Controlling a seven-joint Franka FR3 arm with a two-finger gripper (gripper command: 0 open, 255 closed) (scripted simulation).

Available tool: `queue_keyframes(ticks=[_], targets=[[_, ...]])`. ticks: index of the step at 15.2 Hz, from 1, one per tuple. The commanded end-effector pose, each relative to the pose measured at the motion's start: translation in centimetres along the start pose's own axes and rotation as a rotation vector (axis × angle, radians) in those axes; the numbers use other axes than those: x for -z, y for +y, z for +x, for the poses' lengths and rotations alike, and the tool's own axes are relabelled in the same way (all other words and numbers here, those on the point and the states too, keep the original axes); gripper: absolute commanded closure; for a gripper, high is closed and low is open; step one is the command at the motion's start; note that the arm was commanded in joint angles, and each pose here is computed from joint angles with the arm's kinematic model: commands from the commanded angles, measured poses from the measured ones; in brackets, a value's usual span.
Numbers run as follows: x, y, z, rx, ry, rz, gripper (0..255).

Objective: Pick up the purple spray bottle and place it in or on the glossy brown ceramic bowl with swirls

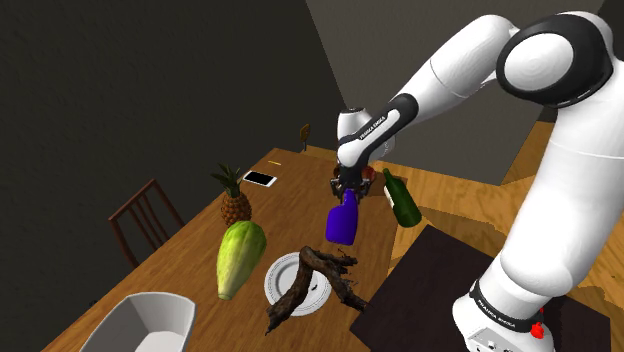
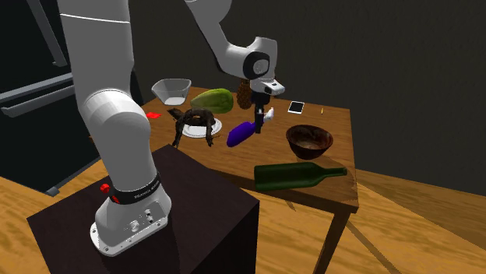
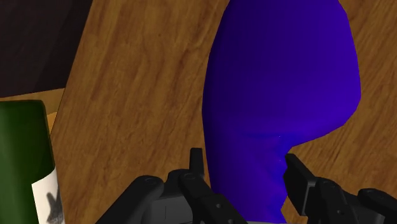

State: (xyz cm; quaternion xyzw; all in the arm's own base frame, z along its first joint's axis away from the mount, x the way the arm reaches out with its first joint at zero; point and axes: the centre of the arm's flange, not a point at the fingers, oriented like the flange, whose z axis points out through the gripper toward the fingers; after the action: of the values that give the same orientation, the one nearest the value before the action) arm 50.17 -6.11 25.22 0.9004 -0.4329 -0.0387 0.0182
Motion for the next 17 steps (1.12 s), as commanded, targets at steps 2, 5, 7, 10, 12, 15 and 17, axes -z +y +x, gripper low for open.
queue_keyframes(ticks=[2, 5, 7, 10, 12, 15, 17], targets=[[1.6, 0.1, -0.1, 0.0, 0.0, 0.0, 255], [3.2, 0.2, -0.2, 0.0, 0.0, 0.0, 255], [4.3, 0.3, -0.2, 0.0, 0.0, 0.0, 255], [5.8, 0.4, -0.3, 0.0, 0.0, 0.0, 255], [6.5, 0.5, -0.4, 0.0, 0.0, 0.0, 255], [6.7, 1.1, 3.6, 0.0, 0.0, 0.0, 255], [6.8, 1.6, 6.2, 0.0, 0.0, 0.0, 255]])
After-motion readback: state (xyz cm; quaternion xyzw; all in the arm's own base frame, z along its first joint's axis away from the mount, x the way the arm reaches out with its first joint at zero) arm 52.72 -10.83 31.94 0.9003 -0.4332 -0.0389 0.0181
